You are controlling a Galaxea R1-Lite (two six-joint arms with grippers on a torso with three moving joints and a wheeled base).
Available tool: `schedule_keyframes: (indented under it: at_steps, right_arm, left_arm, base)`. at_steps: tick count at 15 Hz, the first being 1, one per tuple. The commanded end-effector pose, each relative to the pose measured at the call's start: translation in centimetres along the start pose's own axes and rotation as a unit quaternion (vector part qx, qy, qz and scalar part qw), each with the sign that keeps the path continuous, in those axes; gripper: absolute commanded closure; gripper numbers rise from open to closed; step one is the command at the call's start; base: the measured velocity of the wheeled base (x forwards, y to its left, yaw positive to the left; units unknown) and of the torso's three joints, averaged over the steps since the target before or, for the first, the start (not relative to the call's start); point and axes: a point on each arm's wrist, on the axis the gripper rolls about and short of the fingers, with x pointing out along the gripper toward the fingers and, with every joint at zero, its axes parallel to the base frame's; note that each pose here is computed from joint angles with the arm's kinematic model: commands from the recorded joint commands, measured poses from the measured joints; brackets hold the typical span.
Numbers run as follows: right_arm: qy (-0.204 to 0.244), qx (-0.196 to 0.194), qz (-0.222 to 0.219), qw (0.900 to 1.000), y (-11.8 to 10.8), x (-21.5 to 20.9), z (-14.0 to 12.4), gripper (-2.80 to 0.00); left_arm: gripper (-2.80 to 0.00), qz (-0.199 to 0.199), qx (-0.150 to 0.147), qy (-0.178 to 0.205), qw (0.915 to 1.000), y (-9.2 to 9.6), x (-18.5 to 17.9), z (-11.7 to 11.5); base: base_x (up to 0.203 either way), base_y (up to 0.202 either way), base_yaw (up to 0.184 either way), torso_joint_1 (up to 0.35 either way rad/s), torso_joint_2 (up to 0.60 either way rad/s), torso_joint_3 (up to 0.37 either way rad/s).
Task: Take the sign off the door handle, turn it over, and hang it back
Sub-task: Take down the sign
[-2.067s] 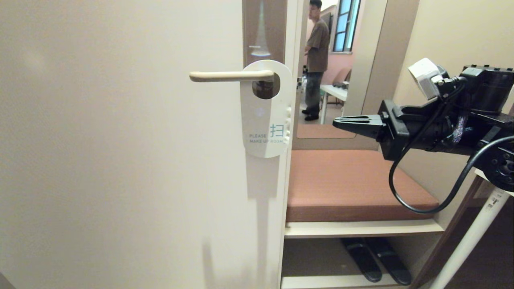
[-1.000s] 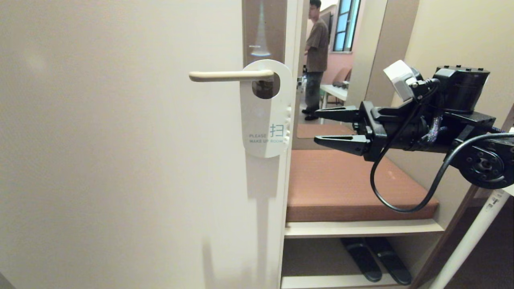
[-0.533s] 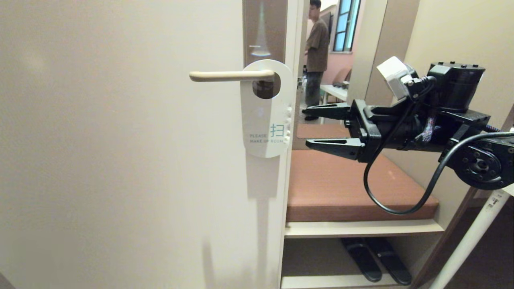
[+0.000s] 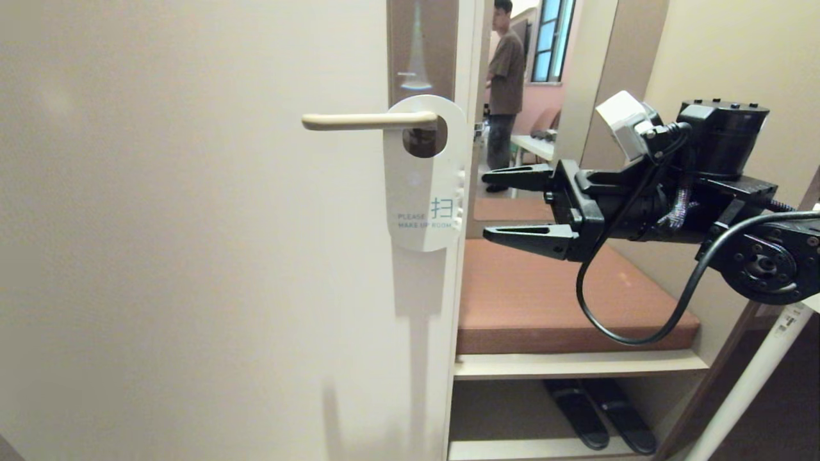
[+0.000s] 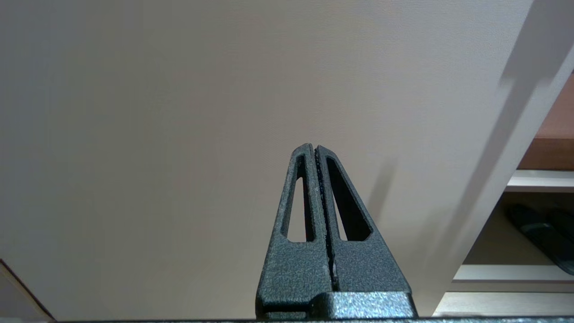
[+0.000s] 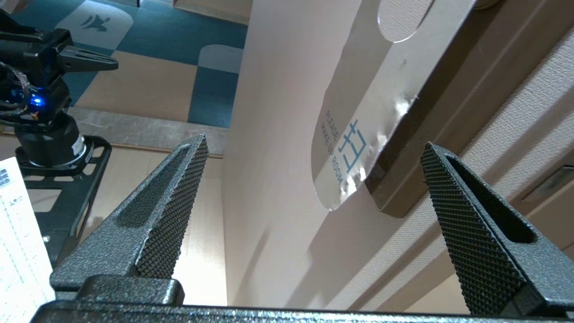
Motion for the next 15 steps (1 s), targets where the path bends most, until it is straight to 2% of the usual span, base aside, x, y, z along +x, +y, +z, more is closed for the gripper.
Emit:
schedule_keyframes:
  at_steps: [1,15]
  right_arm:
    - [-0.001,-0.001,0.005,1.000,0.0,0.2,-0.1,-2.80]
    - [-0.007,-0.008,0.019,1.000,-1.1,2.1,-0.4,-2.80]
  left_arm:
    - [0.00,0.000,0.000,0.000,1.0000,0.0,0.0,0.0]
    - [0.00,0.000,0.000,0.000,1.0000,0.0,0.0,0.0]
  base:
    - [0.000,0.000,0.000,0.000,0.00,0.000]
    - [0.000,0.000,0.000,0.000,0.00,0.000]
